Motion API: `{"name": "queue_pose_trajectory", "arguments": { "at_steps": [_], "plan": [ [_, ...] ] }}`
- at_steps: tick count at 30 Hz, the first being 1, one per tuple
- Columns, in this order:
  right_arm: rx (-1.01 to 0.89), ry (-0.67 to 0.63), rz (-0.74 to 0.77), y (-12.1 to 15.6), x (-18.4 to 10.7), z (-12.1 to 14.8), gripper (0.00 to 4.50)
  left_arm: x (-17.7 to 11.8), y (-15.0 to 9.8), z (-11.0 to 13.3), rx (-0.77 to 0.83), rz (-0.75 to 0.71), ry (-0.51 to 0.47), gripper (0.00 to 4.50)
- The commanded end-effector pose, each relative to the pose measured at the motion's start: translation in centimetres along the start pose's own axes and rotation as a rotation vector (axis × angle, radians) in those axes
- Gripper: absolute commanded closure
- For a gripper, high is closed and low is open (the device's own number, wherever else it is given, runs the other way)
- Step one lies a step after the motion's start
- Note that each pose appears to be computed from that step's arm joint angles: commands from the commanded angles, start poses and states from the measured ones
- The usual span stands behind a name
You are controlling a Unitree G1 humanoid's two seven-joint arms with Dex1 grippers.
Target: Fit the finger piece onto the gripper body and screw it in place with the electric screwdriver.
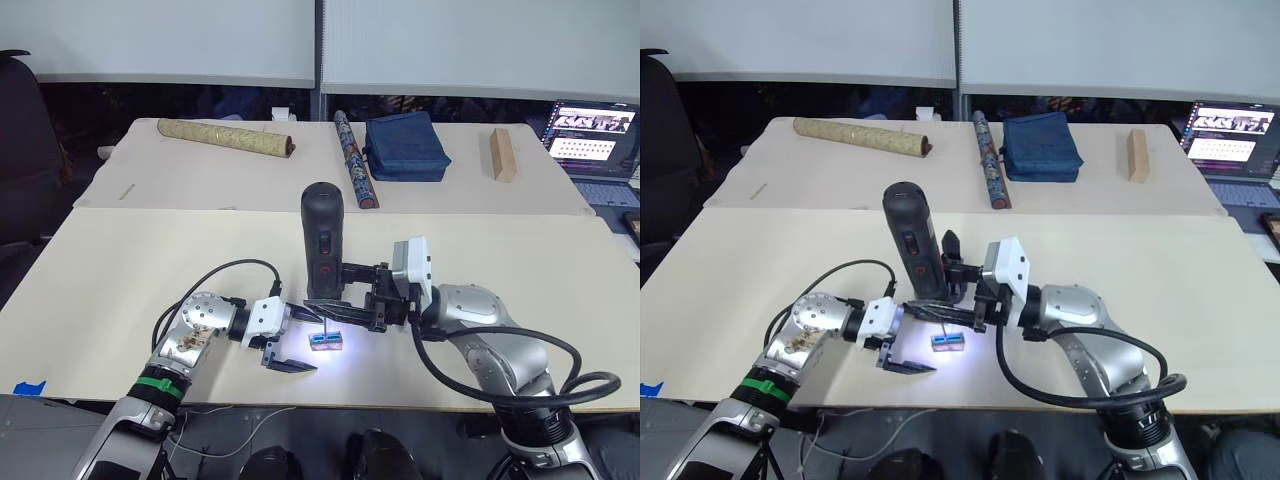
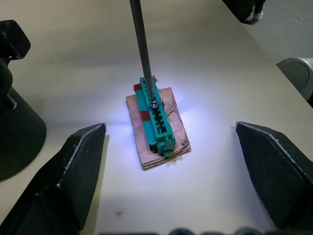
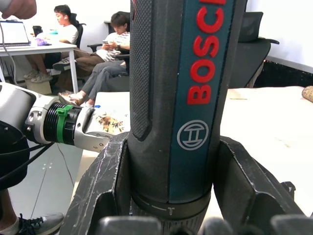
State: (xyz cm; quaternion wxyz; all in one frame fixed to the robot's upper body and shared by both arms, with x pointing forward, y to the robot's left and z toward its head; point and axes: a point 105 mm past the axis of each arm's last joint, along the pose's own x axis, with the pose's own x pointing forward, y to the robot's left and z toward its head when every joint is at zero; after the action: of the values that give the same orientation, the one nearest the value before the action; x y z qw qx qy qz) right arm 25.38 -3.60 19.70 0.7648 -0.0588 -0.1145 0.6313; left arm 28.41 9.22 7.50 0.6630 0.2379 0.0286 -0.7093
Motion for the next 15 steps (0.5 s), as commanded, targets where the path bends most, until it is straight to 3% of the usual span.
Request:
{"name": "queue_pose_trajectory", "arguments": {
  "at_steps": [1, 15],
  "plan": [
    [-0.063, -0.065, 0.009, 0.12, 0.01, 1.84, 2.56, -0.08, 0.12, 0.68, 0.026, 0.004, -0.007, 0.00],
    [-0.049, -0.068, 0.020, 0.22, 0.23, 1.75, 2.56, -0.07, 0.25, 0.72, 0.024, 0.010, -0.006, 0.00]
  ]
}}
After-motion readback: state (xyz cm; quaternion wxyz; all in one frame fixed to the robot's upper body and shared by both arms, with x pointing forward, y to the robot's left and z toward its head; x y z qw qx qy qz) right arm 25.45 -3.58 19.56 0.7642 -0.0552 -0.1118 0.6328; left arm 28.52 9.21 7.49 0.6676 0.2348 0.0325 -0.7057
